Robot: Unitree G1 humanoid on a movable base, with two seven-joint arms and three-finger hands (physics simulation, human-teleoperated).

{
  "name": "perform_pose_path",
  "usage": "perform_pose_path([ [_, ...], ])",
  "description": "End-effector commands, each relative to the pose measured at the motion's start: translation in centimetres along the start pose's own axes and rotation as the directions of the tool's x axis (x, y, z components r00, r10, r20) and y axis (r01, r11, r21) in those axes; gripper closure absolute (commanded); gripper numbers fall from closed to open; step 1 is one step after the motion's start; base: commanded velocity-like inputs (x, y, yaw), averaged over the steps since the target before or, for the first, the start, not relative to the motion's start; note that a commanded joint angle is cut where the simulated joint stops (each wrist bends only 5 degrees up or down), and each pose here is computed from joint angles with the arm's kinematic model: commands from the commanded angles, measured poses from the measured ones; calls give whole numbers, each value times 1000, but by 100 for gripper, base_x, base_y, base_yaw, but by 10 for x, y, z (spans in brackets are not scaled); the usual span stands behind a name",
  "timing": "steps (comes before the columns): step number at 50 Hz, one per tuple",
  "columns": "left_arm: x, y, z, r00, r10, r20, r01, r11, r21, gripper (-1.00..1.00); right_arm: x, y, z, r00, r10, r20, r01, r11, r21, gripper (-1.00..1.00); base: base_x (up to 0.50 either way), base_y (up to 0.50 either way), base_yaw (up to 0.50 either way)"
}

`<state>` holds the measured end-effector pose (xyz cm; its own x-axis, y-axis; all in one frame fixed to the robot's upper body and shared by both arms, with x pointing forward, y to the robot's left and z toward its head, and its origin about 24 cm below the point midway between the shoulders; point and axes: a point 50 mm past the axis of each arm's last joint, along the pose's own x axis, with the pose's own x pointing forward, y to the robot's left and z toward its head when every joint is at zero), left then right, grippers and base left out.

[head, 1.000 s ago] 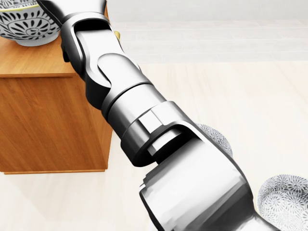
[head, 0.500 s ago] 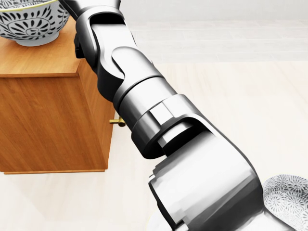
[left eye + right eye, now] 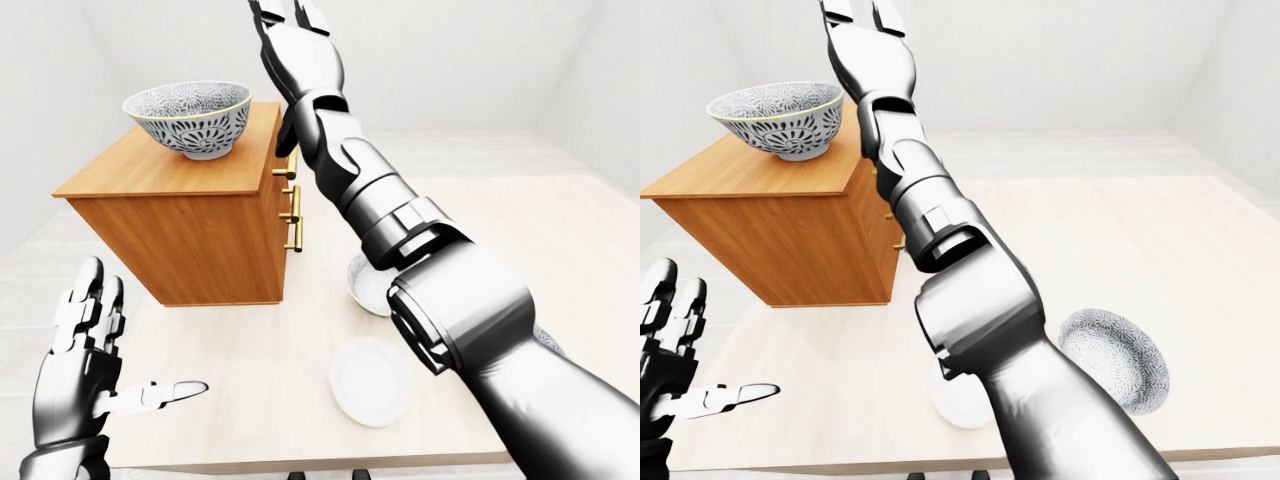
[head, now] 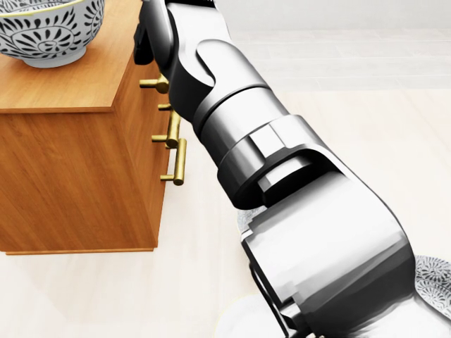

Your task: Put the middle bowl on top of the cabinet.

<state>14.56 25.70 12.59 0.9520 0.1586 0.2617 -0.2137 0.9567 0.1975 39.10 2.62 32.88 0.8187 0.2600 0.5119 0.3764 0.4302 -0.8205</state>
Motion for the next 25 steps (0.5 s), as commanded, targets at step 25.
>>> perform_pose_path([
  [25, 9, -2, -6, 1000, 2, -18, -2, 1000, 2, -100, 18, -69, -58, 991, 7, -134, -13, 999, -43, -100, 0, 0, 0],
])
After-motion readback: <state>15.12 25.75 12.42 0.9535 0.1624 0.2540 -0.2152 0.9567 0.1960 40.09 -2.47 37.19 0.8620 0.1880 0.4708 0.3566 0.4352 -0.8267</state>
